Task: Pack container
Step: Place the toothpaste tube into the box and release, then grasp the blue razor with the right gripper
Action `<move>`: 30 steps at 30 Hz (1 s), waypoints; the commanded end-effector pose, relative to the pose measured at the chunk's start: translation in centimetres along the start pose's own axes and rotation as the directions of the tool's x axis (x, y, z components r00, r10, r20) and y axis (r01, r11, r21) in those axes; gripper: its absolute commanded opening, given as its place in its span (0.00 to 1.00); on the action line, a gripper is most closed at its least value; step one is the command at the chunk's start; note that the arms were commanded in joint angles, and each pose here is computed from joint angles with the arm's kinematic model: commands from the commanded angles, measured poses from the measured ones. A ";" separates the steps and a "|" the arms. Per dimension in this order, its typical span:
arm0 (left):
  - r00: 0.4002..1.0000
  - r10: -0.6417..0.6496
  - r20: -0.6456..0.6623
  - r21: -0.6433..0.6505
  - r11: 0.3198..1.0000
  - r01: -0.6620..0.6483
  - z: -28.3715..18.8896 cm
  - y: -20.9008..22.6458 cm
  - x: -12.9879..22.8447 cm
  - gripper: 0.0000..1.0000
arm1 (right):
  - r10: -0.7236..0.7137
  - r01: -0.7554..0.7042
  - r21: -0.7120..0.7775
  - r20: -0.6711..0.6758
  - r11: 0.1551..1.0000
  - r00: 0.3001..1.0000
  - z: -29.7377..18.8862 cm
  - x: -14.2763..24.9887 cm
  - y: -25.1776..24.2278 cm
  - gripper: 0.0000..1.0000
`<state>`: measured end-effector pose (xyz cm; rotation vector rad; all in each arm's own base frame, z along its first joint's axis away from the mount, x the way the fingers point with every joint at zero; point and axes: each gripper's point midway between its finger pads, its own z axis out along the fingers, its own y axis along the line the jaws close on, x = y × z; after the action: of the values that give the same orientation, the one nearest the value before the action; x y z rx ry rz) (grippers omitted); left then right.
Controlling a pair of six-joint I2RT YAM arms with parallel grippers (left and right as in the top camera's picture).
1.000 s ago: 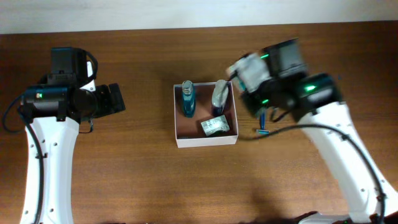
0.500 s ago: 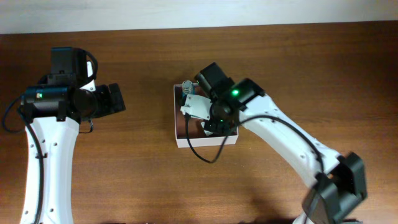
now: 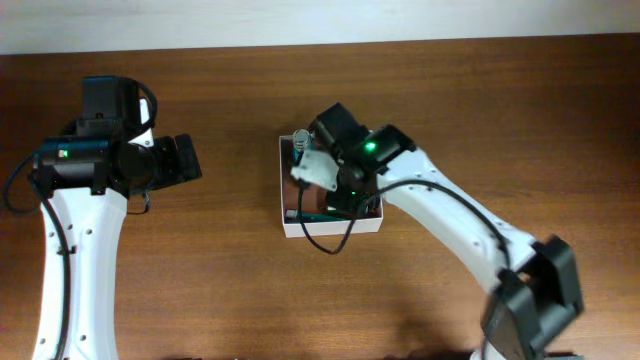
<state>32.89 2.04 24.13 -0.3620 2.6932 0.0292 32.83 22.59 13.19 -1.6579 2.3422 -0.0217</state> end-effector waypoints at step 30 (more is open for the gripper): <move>1.000 -0.010 0.015 -0.004 1.000 0.010 -0.4 0.2 -0.1 1.00 | 0.929 -0.937 0.074 -0.179 0.341 0.324 8.3 18.4 -9.6 1.00</move>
<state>32.86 2.04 24.11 -0.3621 2.6947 0.0294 37.97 3.62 4.07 -0.0590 3.0623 0.1381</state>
